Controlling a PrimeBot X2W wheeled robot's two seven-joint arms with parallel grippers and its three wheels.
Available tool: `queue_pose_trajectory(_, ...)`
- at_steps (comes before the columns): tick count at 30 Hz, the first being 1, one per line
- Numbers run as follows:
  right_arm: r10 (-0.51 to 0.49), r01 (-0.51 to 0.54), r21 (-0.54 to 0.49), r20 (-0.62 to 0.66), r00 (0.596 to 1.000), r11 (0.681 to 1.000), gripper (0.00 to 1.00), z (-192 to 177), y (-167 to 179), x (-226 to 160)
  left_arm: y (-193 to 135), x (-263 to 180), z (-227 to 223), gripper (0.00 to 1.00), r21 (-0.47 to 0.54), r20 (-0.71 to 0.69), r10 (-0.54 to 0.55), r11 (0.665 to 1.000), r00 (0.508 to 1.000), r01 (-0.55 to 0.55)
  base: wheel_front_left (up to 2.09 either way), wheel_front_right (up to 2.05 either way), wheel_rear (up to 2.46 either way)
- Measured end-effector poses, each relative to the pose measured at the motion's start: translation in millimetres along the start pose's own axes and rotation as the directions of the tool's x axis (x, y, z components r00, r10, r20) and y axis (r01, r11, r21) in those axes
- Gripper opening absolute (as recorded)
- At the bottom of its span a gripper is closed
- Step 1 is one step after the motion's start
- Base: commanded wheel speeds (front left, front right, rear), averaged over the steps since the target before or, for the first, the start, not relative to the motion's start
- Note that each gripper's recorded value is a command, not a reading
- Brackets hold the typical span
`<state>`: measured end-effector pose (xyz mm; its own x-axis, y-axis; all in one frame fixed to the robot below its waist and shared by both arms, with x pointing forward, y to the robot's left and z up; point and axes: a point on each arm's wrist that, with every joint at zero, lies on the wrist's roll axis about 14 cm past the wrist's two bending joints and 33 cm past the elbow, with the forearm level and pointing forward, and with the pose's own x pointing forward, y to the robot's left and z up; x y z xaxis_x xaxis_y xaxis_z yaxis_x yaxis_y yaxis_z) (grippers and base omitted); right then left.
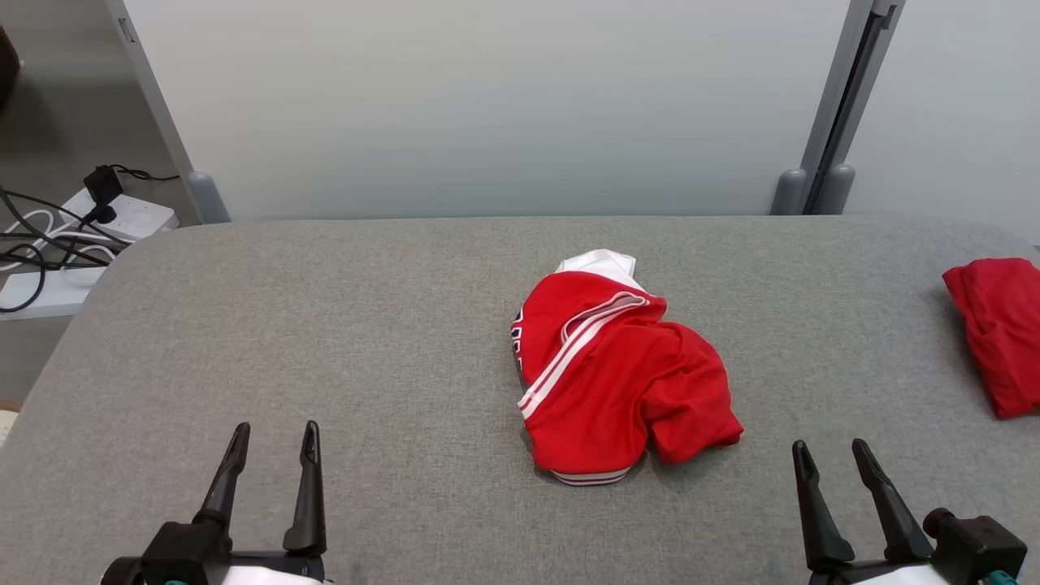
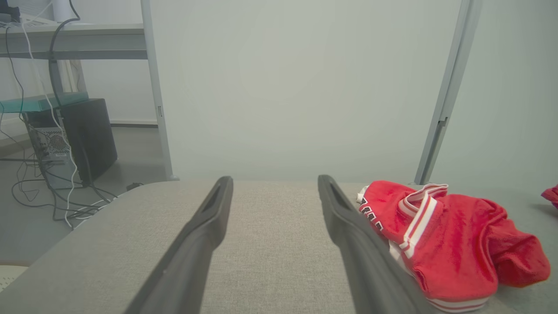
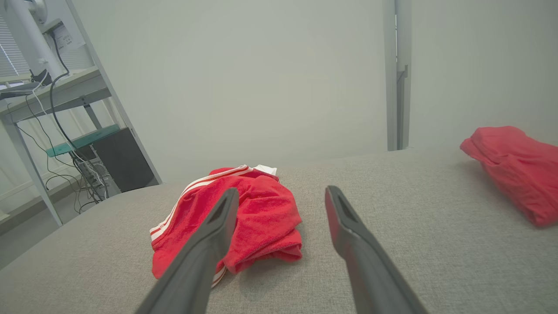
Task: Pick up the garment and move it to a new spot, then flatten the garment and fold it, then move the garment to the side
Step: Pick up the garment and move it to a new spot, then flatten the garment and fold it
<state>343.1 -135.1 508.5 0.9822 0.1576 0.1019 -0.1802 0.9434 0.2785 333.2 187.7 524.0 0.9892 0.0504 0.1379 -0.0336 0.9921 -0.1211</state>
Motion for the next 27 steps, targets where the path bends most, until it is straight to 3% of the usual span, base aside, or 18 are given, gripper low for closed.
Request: queue_pose_trajectory(27,0.011,-0.011,0.006,-0.011,1.0,1.0,1.0,-4.0,5.2,-1.5,-8.6,0.6,-7.8,1.0,-0.012,-0.024,-0.016,1.0,1.0,0.016,0.0,0.0,0.0)
